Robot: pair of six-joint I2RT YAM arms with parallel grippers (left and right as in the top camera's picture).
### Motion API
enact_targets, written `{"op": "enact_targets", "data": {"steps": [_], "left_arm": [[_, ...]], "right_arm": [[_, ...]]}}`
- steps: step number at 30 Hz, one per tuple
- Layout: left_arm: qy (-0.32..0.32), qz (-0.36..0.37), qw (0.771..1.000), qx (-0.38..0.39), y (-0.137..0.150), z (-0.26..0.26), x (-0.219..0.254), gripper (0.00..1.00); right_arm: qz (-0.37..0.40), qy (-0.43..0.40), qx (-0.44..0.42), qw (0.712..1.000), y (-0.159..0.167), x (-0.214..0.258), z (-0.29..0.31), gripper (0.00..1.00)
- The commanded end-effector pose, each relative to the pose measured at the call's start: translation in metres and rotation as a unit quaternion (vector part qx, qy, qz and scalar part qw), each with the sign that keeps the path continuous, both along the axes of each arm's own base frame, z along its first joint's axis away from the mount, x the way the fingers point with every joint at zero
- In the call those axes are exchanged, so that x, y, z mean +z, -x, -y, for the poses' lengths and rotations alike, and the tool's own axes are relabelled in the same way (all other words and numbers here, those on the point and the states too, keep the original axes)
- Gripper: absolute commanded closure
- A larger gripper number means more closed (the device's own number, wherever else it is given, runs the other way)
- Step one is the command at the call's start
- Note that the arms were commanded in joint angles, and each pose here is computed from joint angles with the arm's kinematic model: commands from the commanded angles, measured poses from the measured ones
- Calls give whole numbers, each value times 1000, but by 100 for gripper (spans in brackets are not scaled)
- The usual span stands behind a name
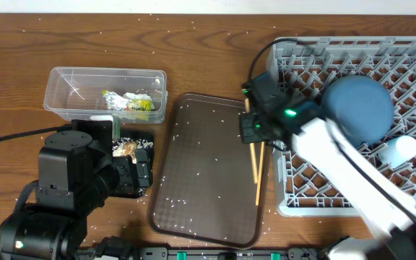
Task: Sort waste into correct bins and load items into the dishwasher rack
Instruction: 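Carry the chopstick right and drop it into the grey rack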
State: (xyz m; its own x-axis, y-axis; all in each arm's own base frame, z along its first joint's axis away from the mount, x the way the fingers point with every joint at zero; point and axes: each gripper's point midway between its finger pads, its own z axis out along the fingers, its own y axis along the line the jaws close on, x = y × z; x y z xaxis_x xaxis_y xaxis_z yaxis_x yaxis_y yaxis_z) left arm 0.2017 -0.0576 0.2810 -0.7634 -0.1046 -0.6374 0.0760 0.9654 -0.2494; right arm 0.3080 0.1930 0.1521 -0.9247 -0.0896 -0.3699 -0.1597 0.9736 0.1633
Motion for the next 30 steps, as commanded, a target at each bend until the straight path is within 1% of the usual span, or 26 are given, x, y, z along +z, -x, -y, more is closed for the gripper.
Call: {"op": "enact_targets", "data": {"steps": [1,4,11,13,16,21,22,23,24,26,30], "left_arm": [[-2,8,1000,6,-1,-3,6,2],[-2,8,1000,6,-1,-2,6,2],[-2,8,1000,6,-1,-3,6,2],[-2,8,1000,6,-1,-3,6,2],[-2,8,1000,6,-1,-3,6,2],[-2,8,1000,6,-1,-3,6,2],[-2,8,1000,6,-1,-3,6,2],[-2,8,1000,6,-1,-2,6,2],[-2,8,1000,6,-1,-3,6,2],[-2,8,1000,6,-1,-3,6,2],[-2,8,1000,6,-1,-3,6,2]], "right_arm": [[66,40,-34,996,-11,35,41,99],[76,79,-78,991,-13,43,79,99],[19,124,-115,985,-17,15,131,99],[10,123,-112,986,-20,9,134,99],[-12,103,-81,991,-21,-4,121,99],[-37,100,-67,992,-24,-23,110,99],[-38,94,-61,993,-24,-25,105,92],[-37,88,-55,994,-24,-25,100,73],[-35,83,-50,995,-24,-24,95,62],[-25,75,-46,996,-23,-18,85,57],[-8,43,-22,999,-16,-7,51,55]]}}
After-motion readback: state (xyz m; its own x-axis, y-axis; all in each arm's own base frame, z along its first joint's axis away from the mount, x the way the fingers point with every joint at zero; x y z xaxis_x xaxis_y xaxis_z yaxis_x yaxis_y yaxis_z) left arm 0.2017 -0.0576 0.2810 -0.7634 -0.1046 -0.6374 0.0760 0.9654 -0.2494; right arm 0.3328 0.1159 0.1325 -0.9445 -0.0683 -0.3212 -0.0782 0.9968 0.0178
